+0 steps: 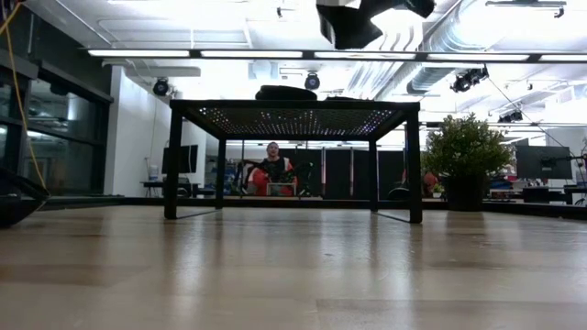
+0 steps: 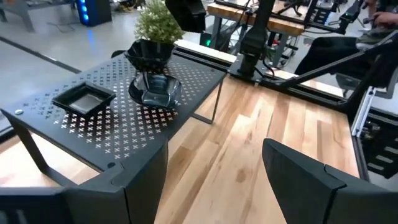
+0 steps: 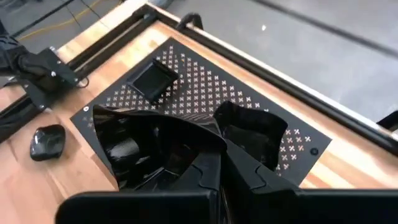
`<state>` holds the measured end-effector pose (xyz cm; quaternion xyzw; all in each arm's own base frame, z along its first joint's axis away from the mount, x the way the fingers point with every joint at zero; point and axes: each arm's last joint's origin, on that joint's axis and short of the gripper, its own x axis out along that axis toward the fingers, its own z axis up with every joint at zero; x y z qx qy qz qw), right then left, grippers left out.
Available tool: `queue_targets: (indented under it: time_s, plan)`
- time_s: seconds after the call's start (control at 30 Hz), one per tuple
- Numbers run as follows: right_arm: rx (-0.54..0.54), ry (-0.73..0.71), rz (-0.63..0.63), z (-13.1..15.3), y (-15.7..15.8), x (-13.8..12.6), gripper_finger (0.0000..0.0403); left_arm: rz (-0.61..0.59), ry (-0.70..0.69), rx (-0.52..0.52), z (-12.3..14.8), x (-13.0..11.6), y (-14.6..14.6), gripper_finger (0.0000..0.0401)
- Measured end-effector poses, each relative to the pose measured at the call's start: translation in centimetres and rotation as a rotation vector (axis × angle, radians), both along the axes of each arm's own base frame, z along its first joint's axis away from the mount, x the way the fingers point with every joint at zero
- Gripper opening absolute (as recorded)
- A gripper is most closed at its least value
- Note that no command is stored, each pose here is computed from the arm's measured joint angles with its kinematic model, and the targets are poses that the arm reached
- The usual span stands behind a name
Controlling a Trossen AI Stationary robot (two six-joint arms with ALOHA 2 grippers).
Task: Pick & Place Mini shaped plates
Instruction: Stack the black distorted plate on top of the black distorted plates on the shelf
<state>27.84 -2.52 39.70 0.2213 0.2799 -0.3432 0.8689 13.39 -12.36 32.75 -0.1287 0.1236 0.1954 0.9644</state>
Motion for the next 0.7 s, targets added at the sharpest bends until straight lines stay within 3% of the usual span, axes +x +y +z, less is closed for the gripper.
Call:
queue_targets:
  time_s: [0.27, 0.43, 0.7]
  plan:
    - [0.174, -0.010, 0.026, -0.2, -4.1, -0.6, 0.0000, -0.001, -0.007, -0.034, 0.0, 0.0, -0.1, 0.0257]
    - [0.255, -0.035, 0.008, -0.3, -6.9, -1.4, 0.0000, 0.004, -0.012, -0.039, 0.0, 0.0, -0.1, 0.0257]
    - [0.364, -0.079, 0.079, -0.6, -10.7, -2.2, 0.0000, 0.008, -0.015, -0.038, 0.0, 0.0, 0.0, 0.0257]
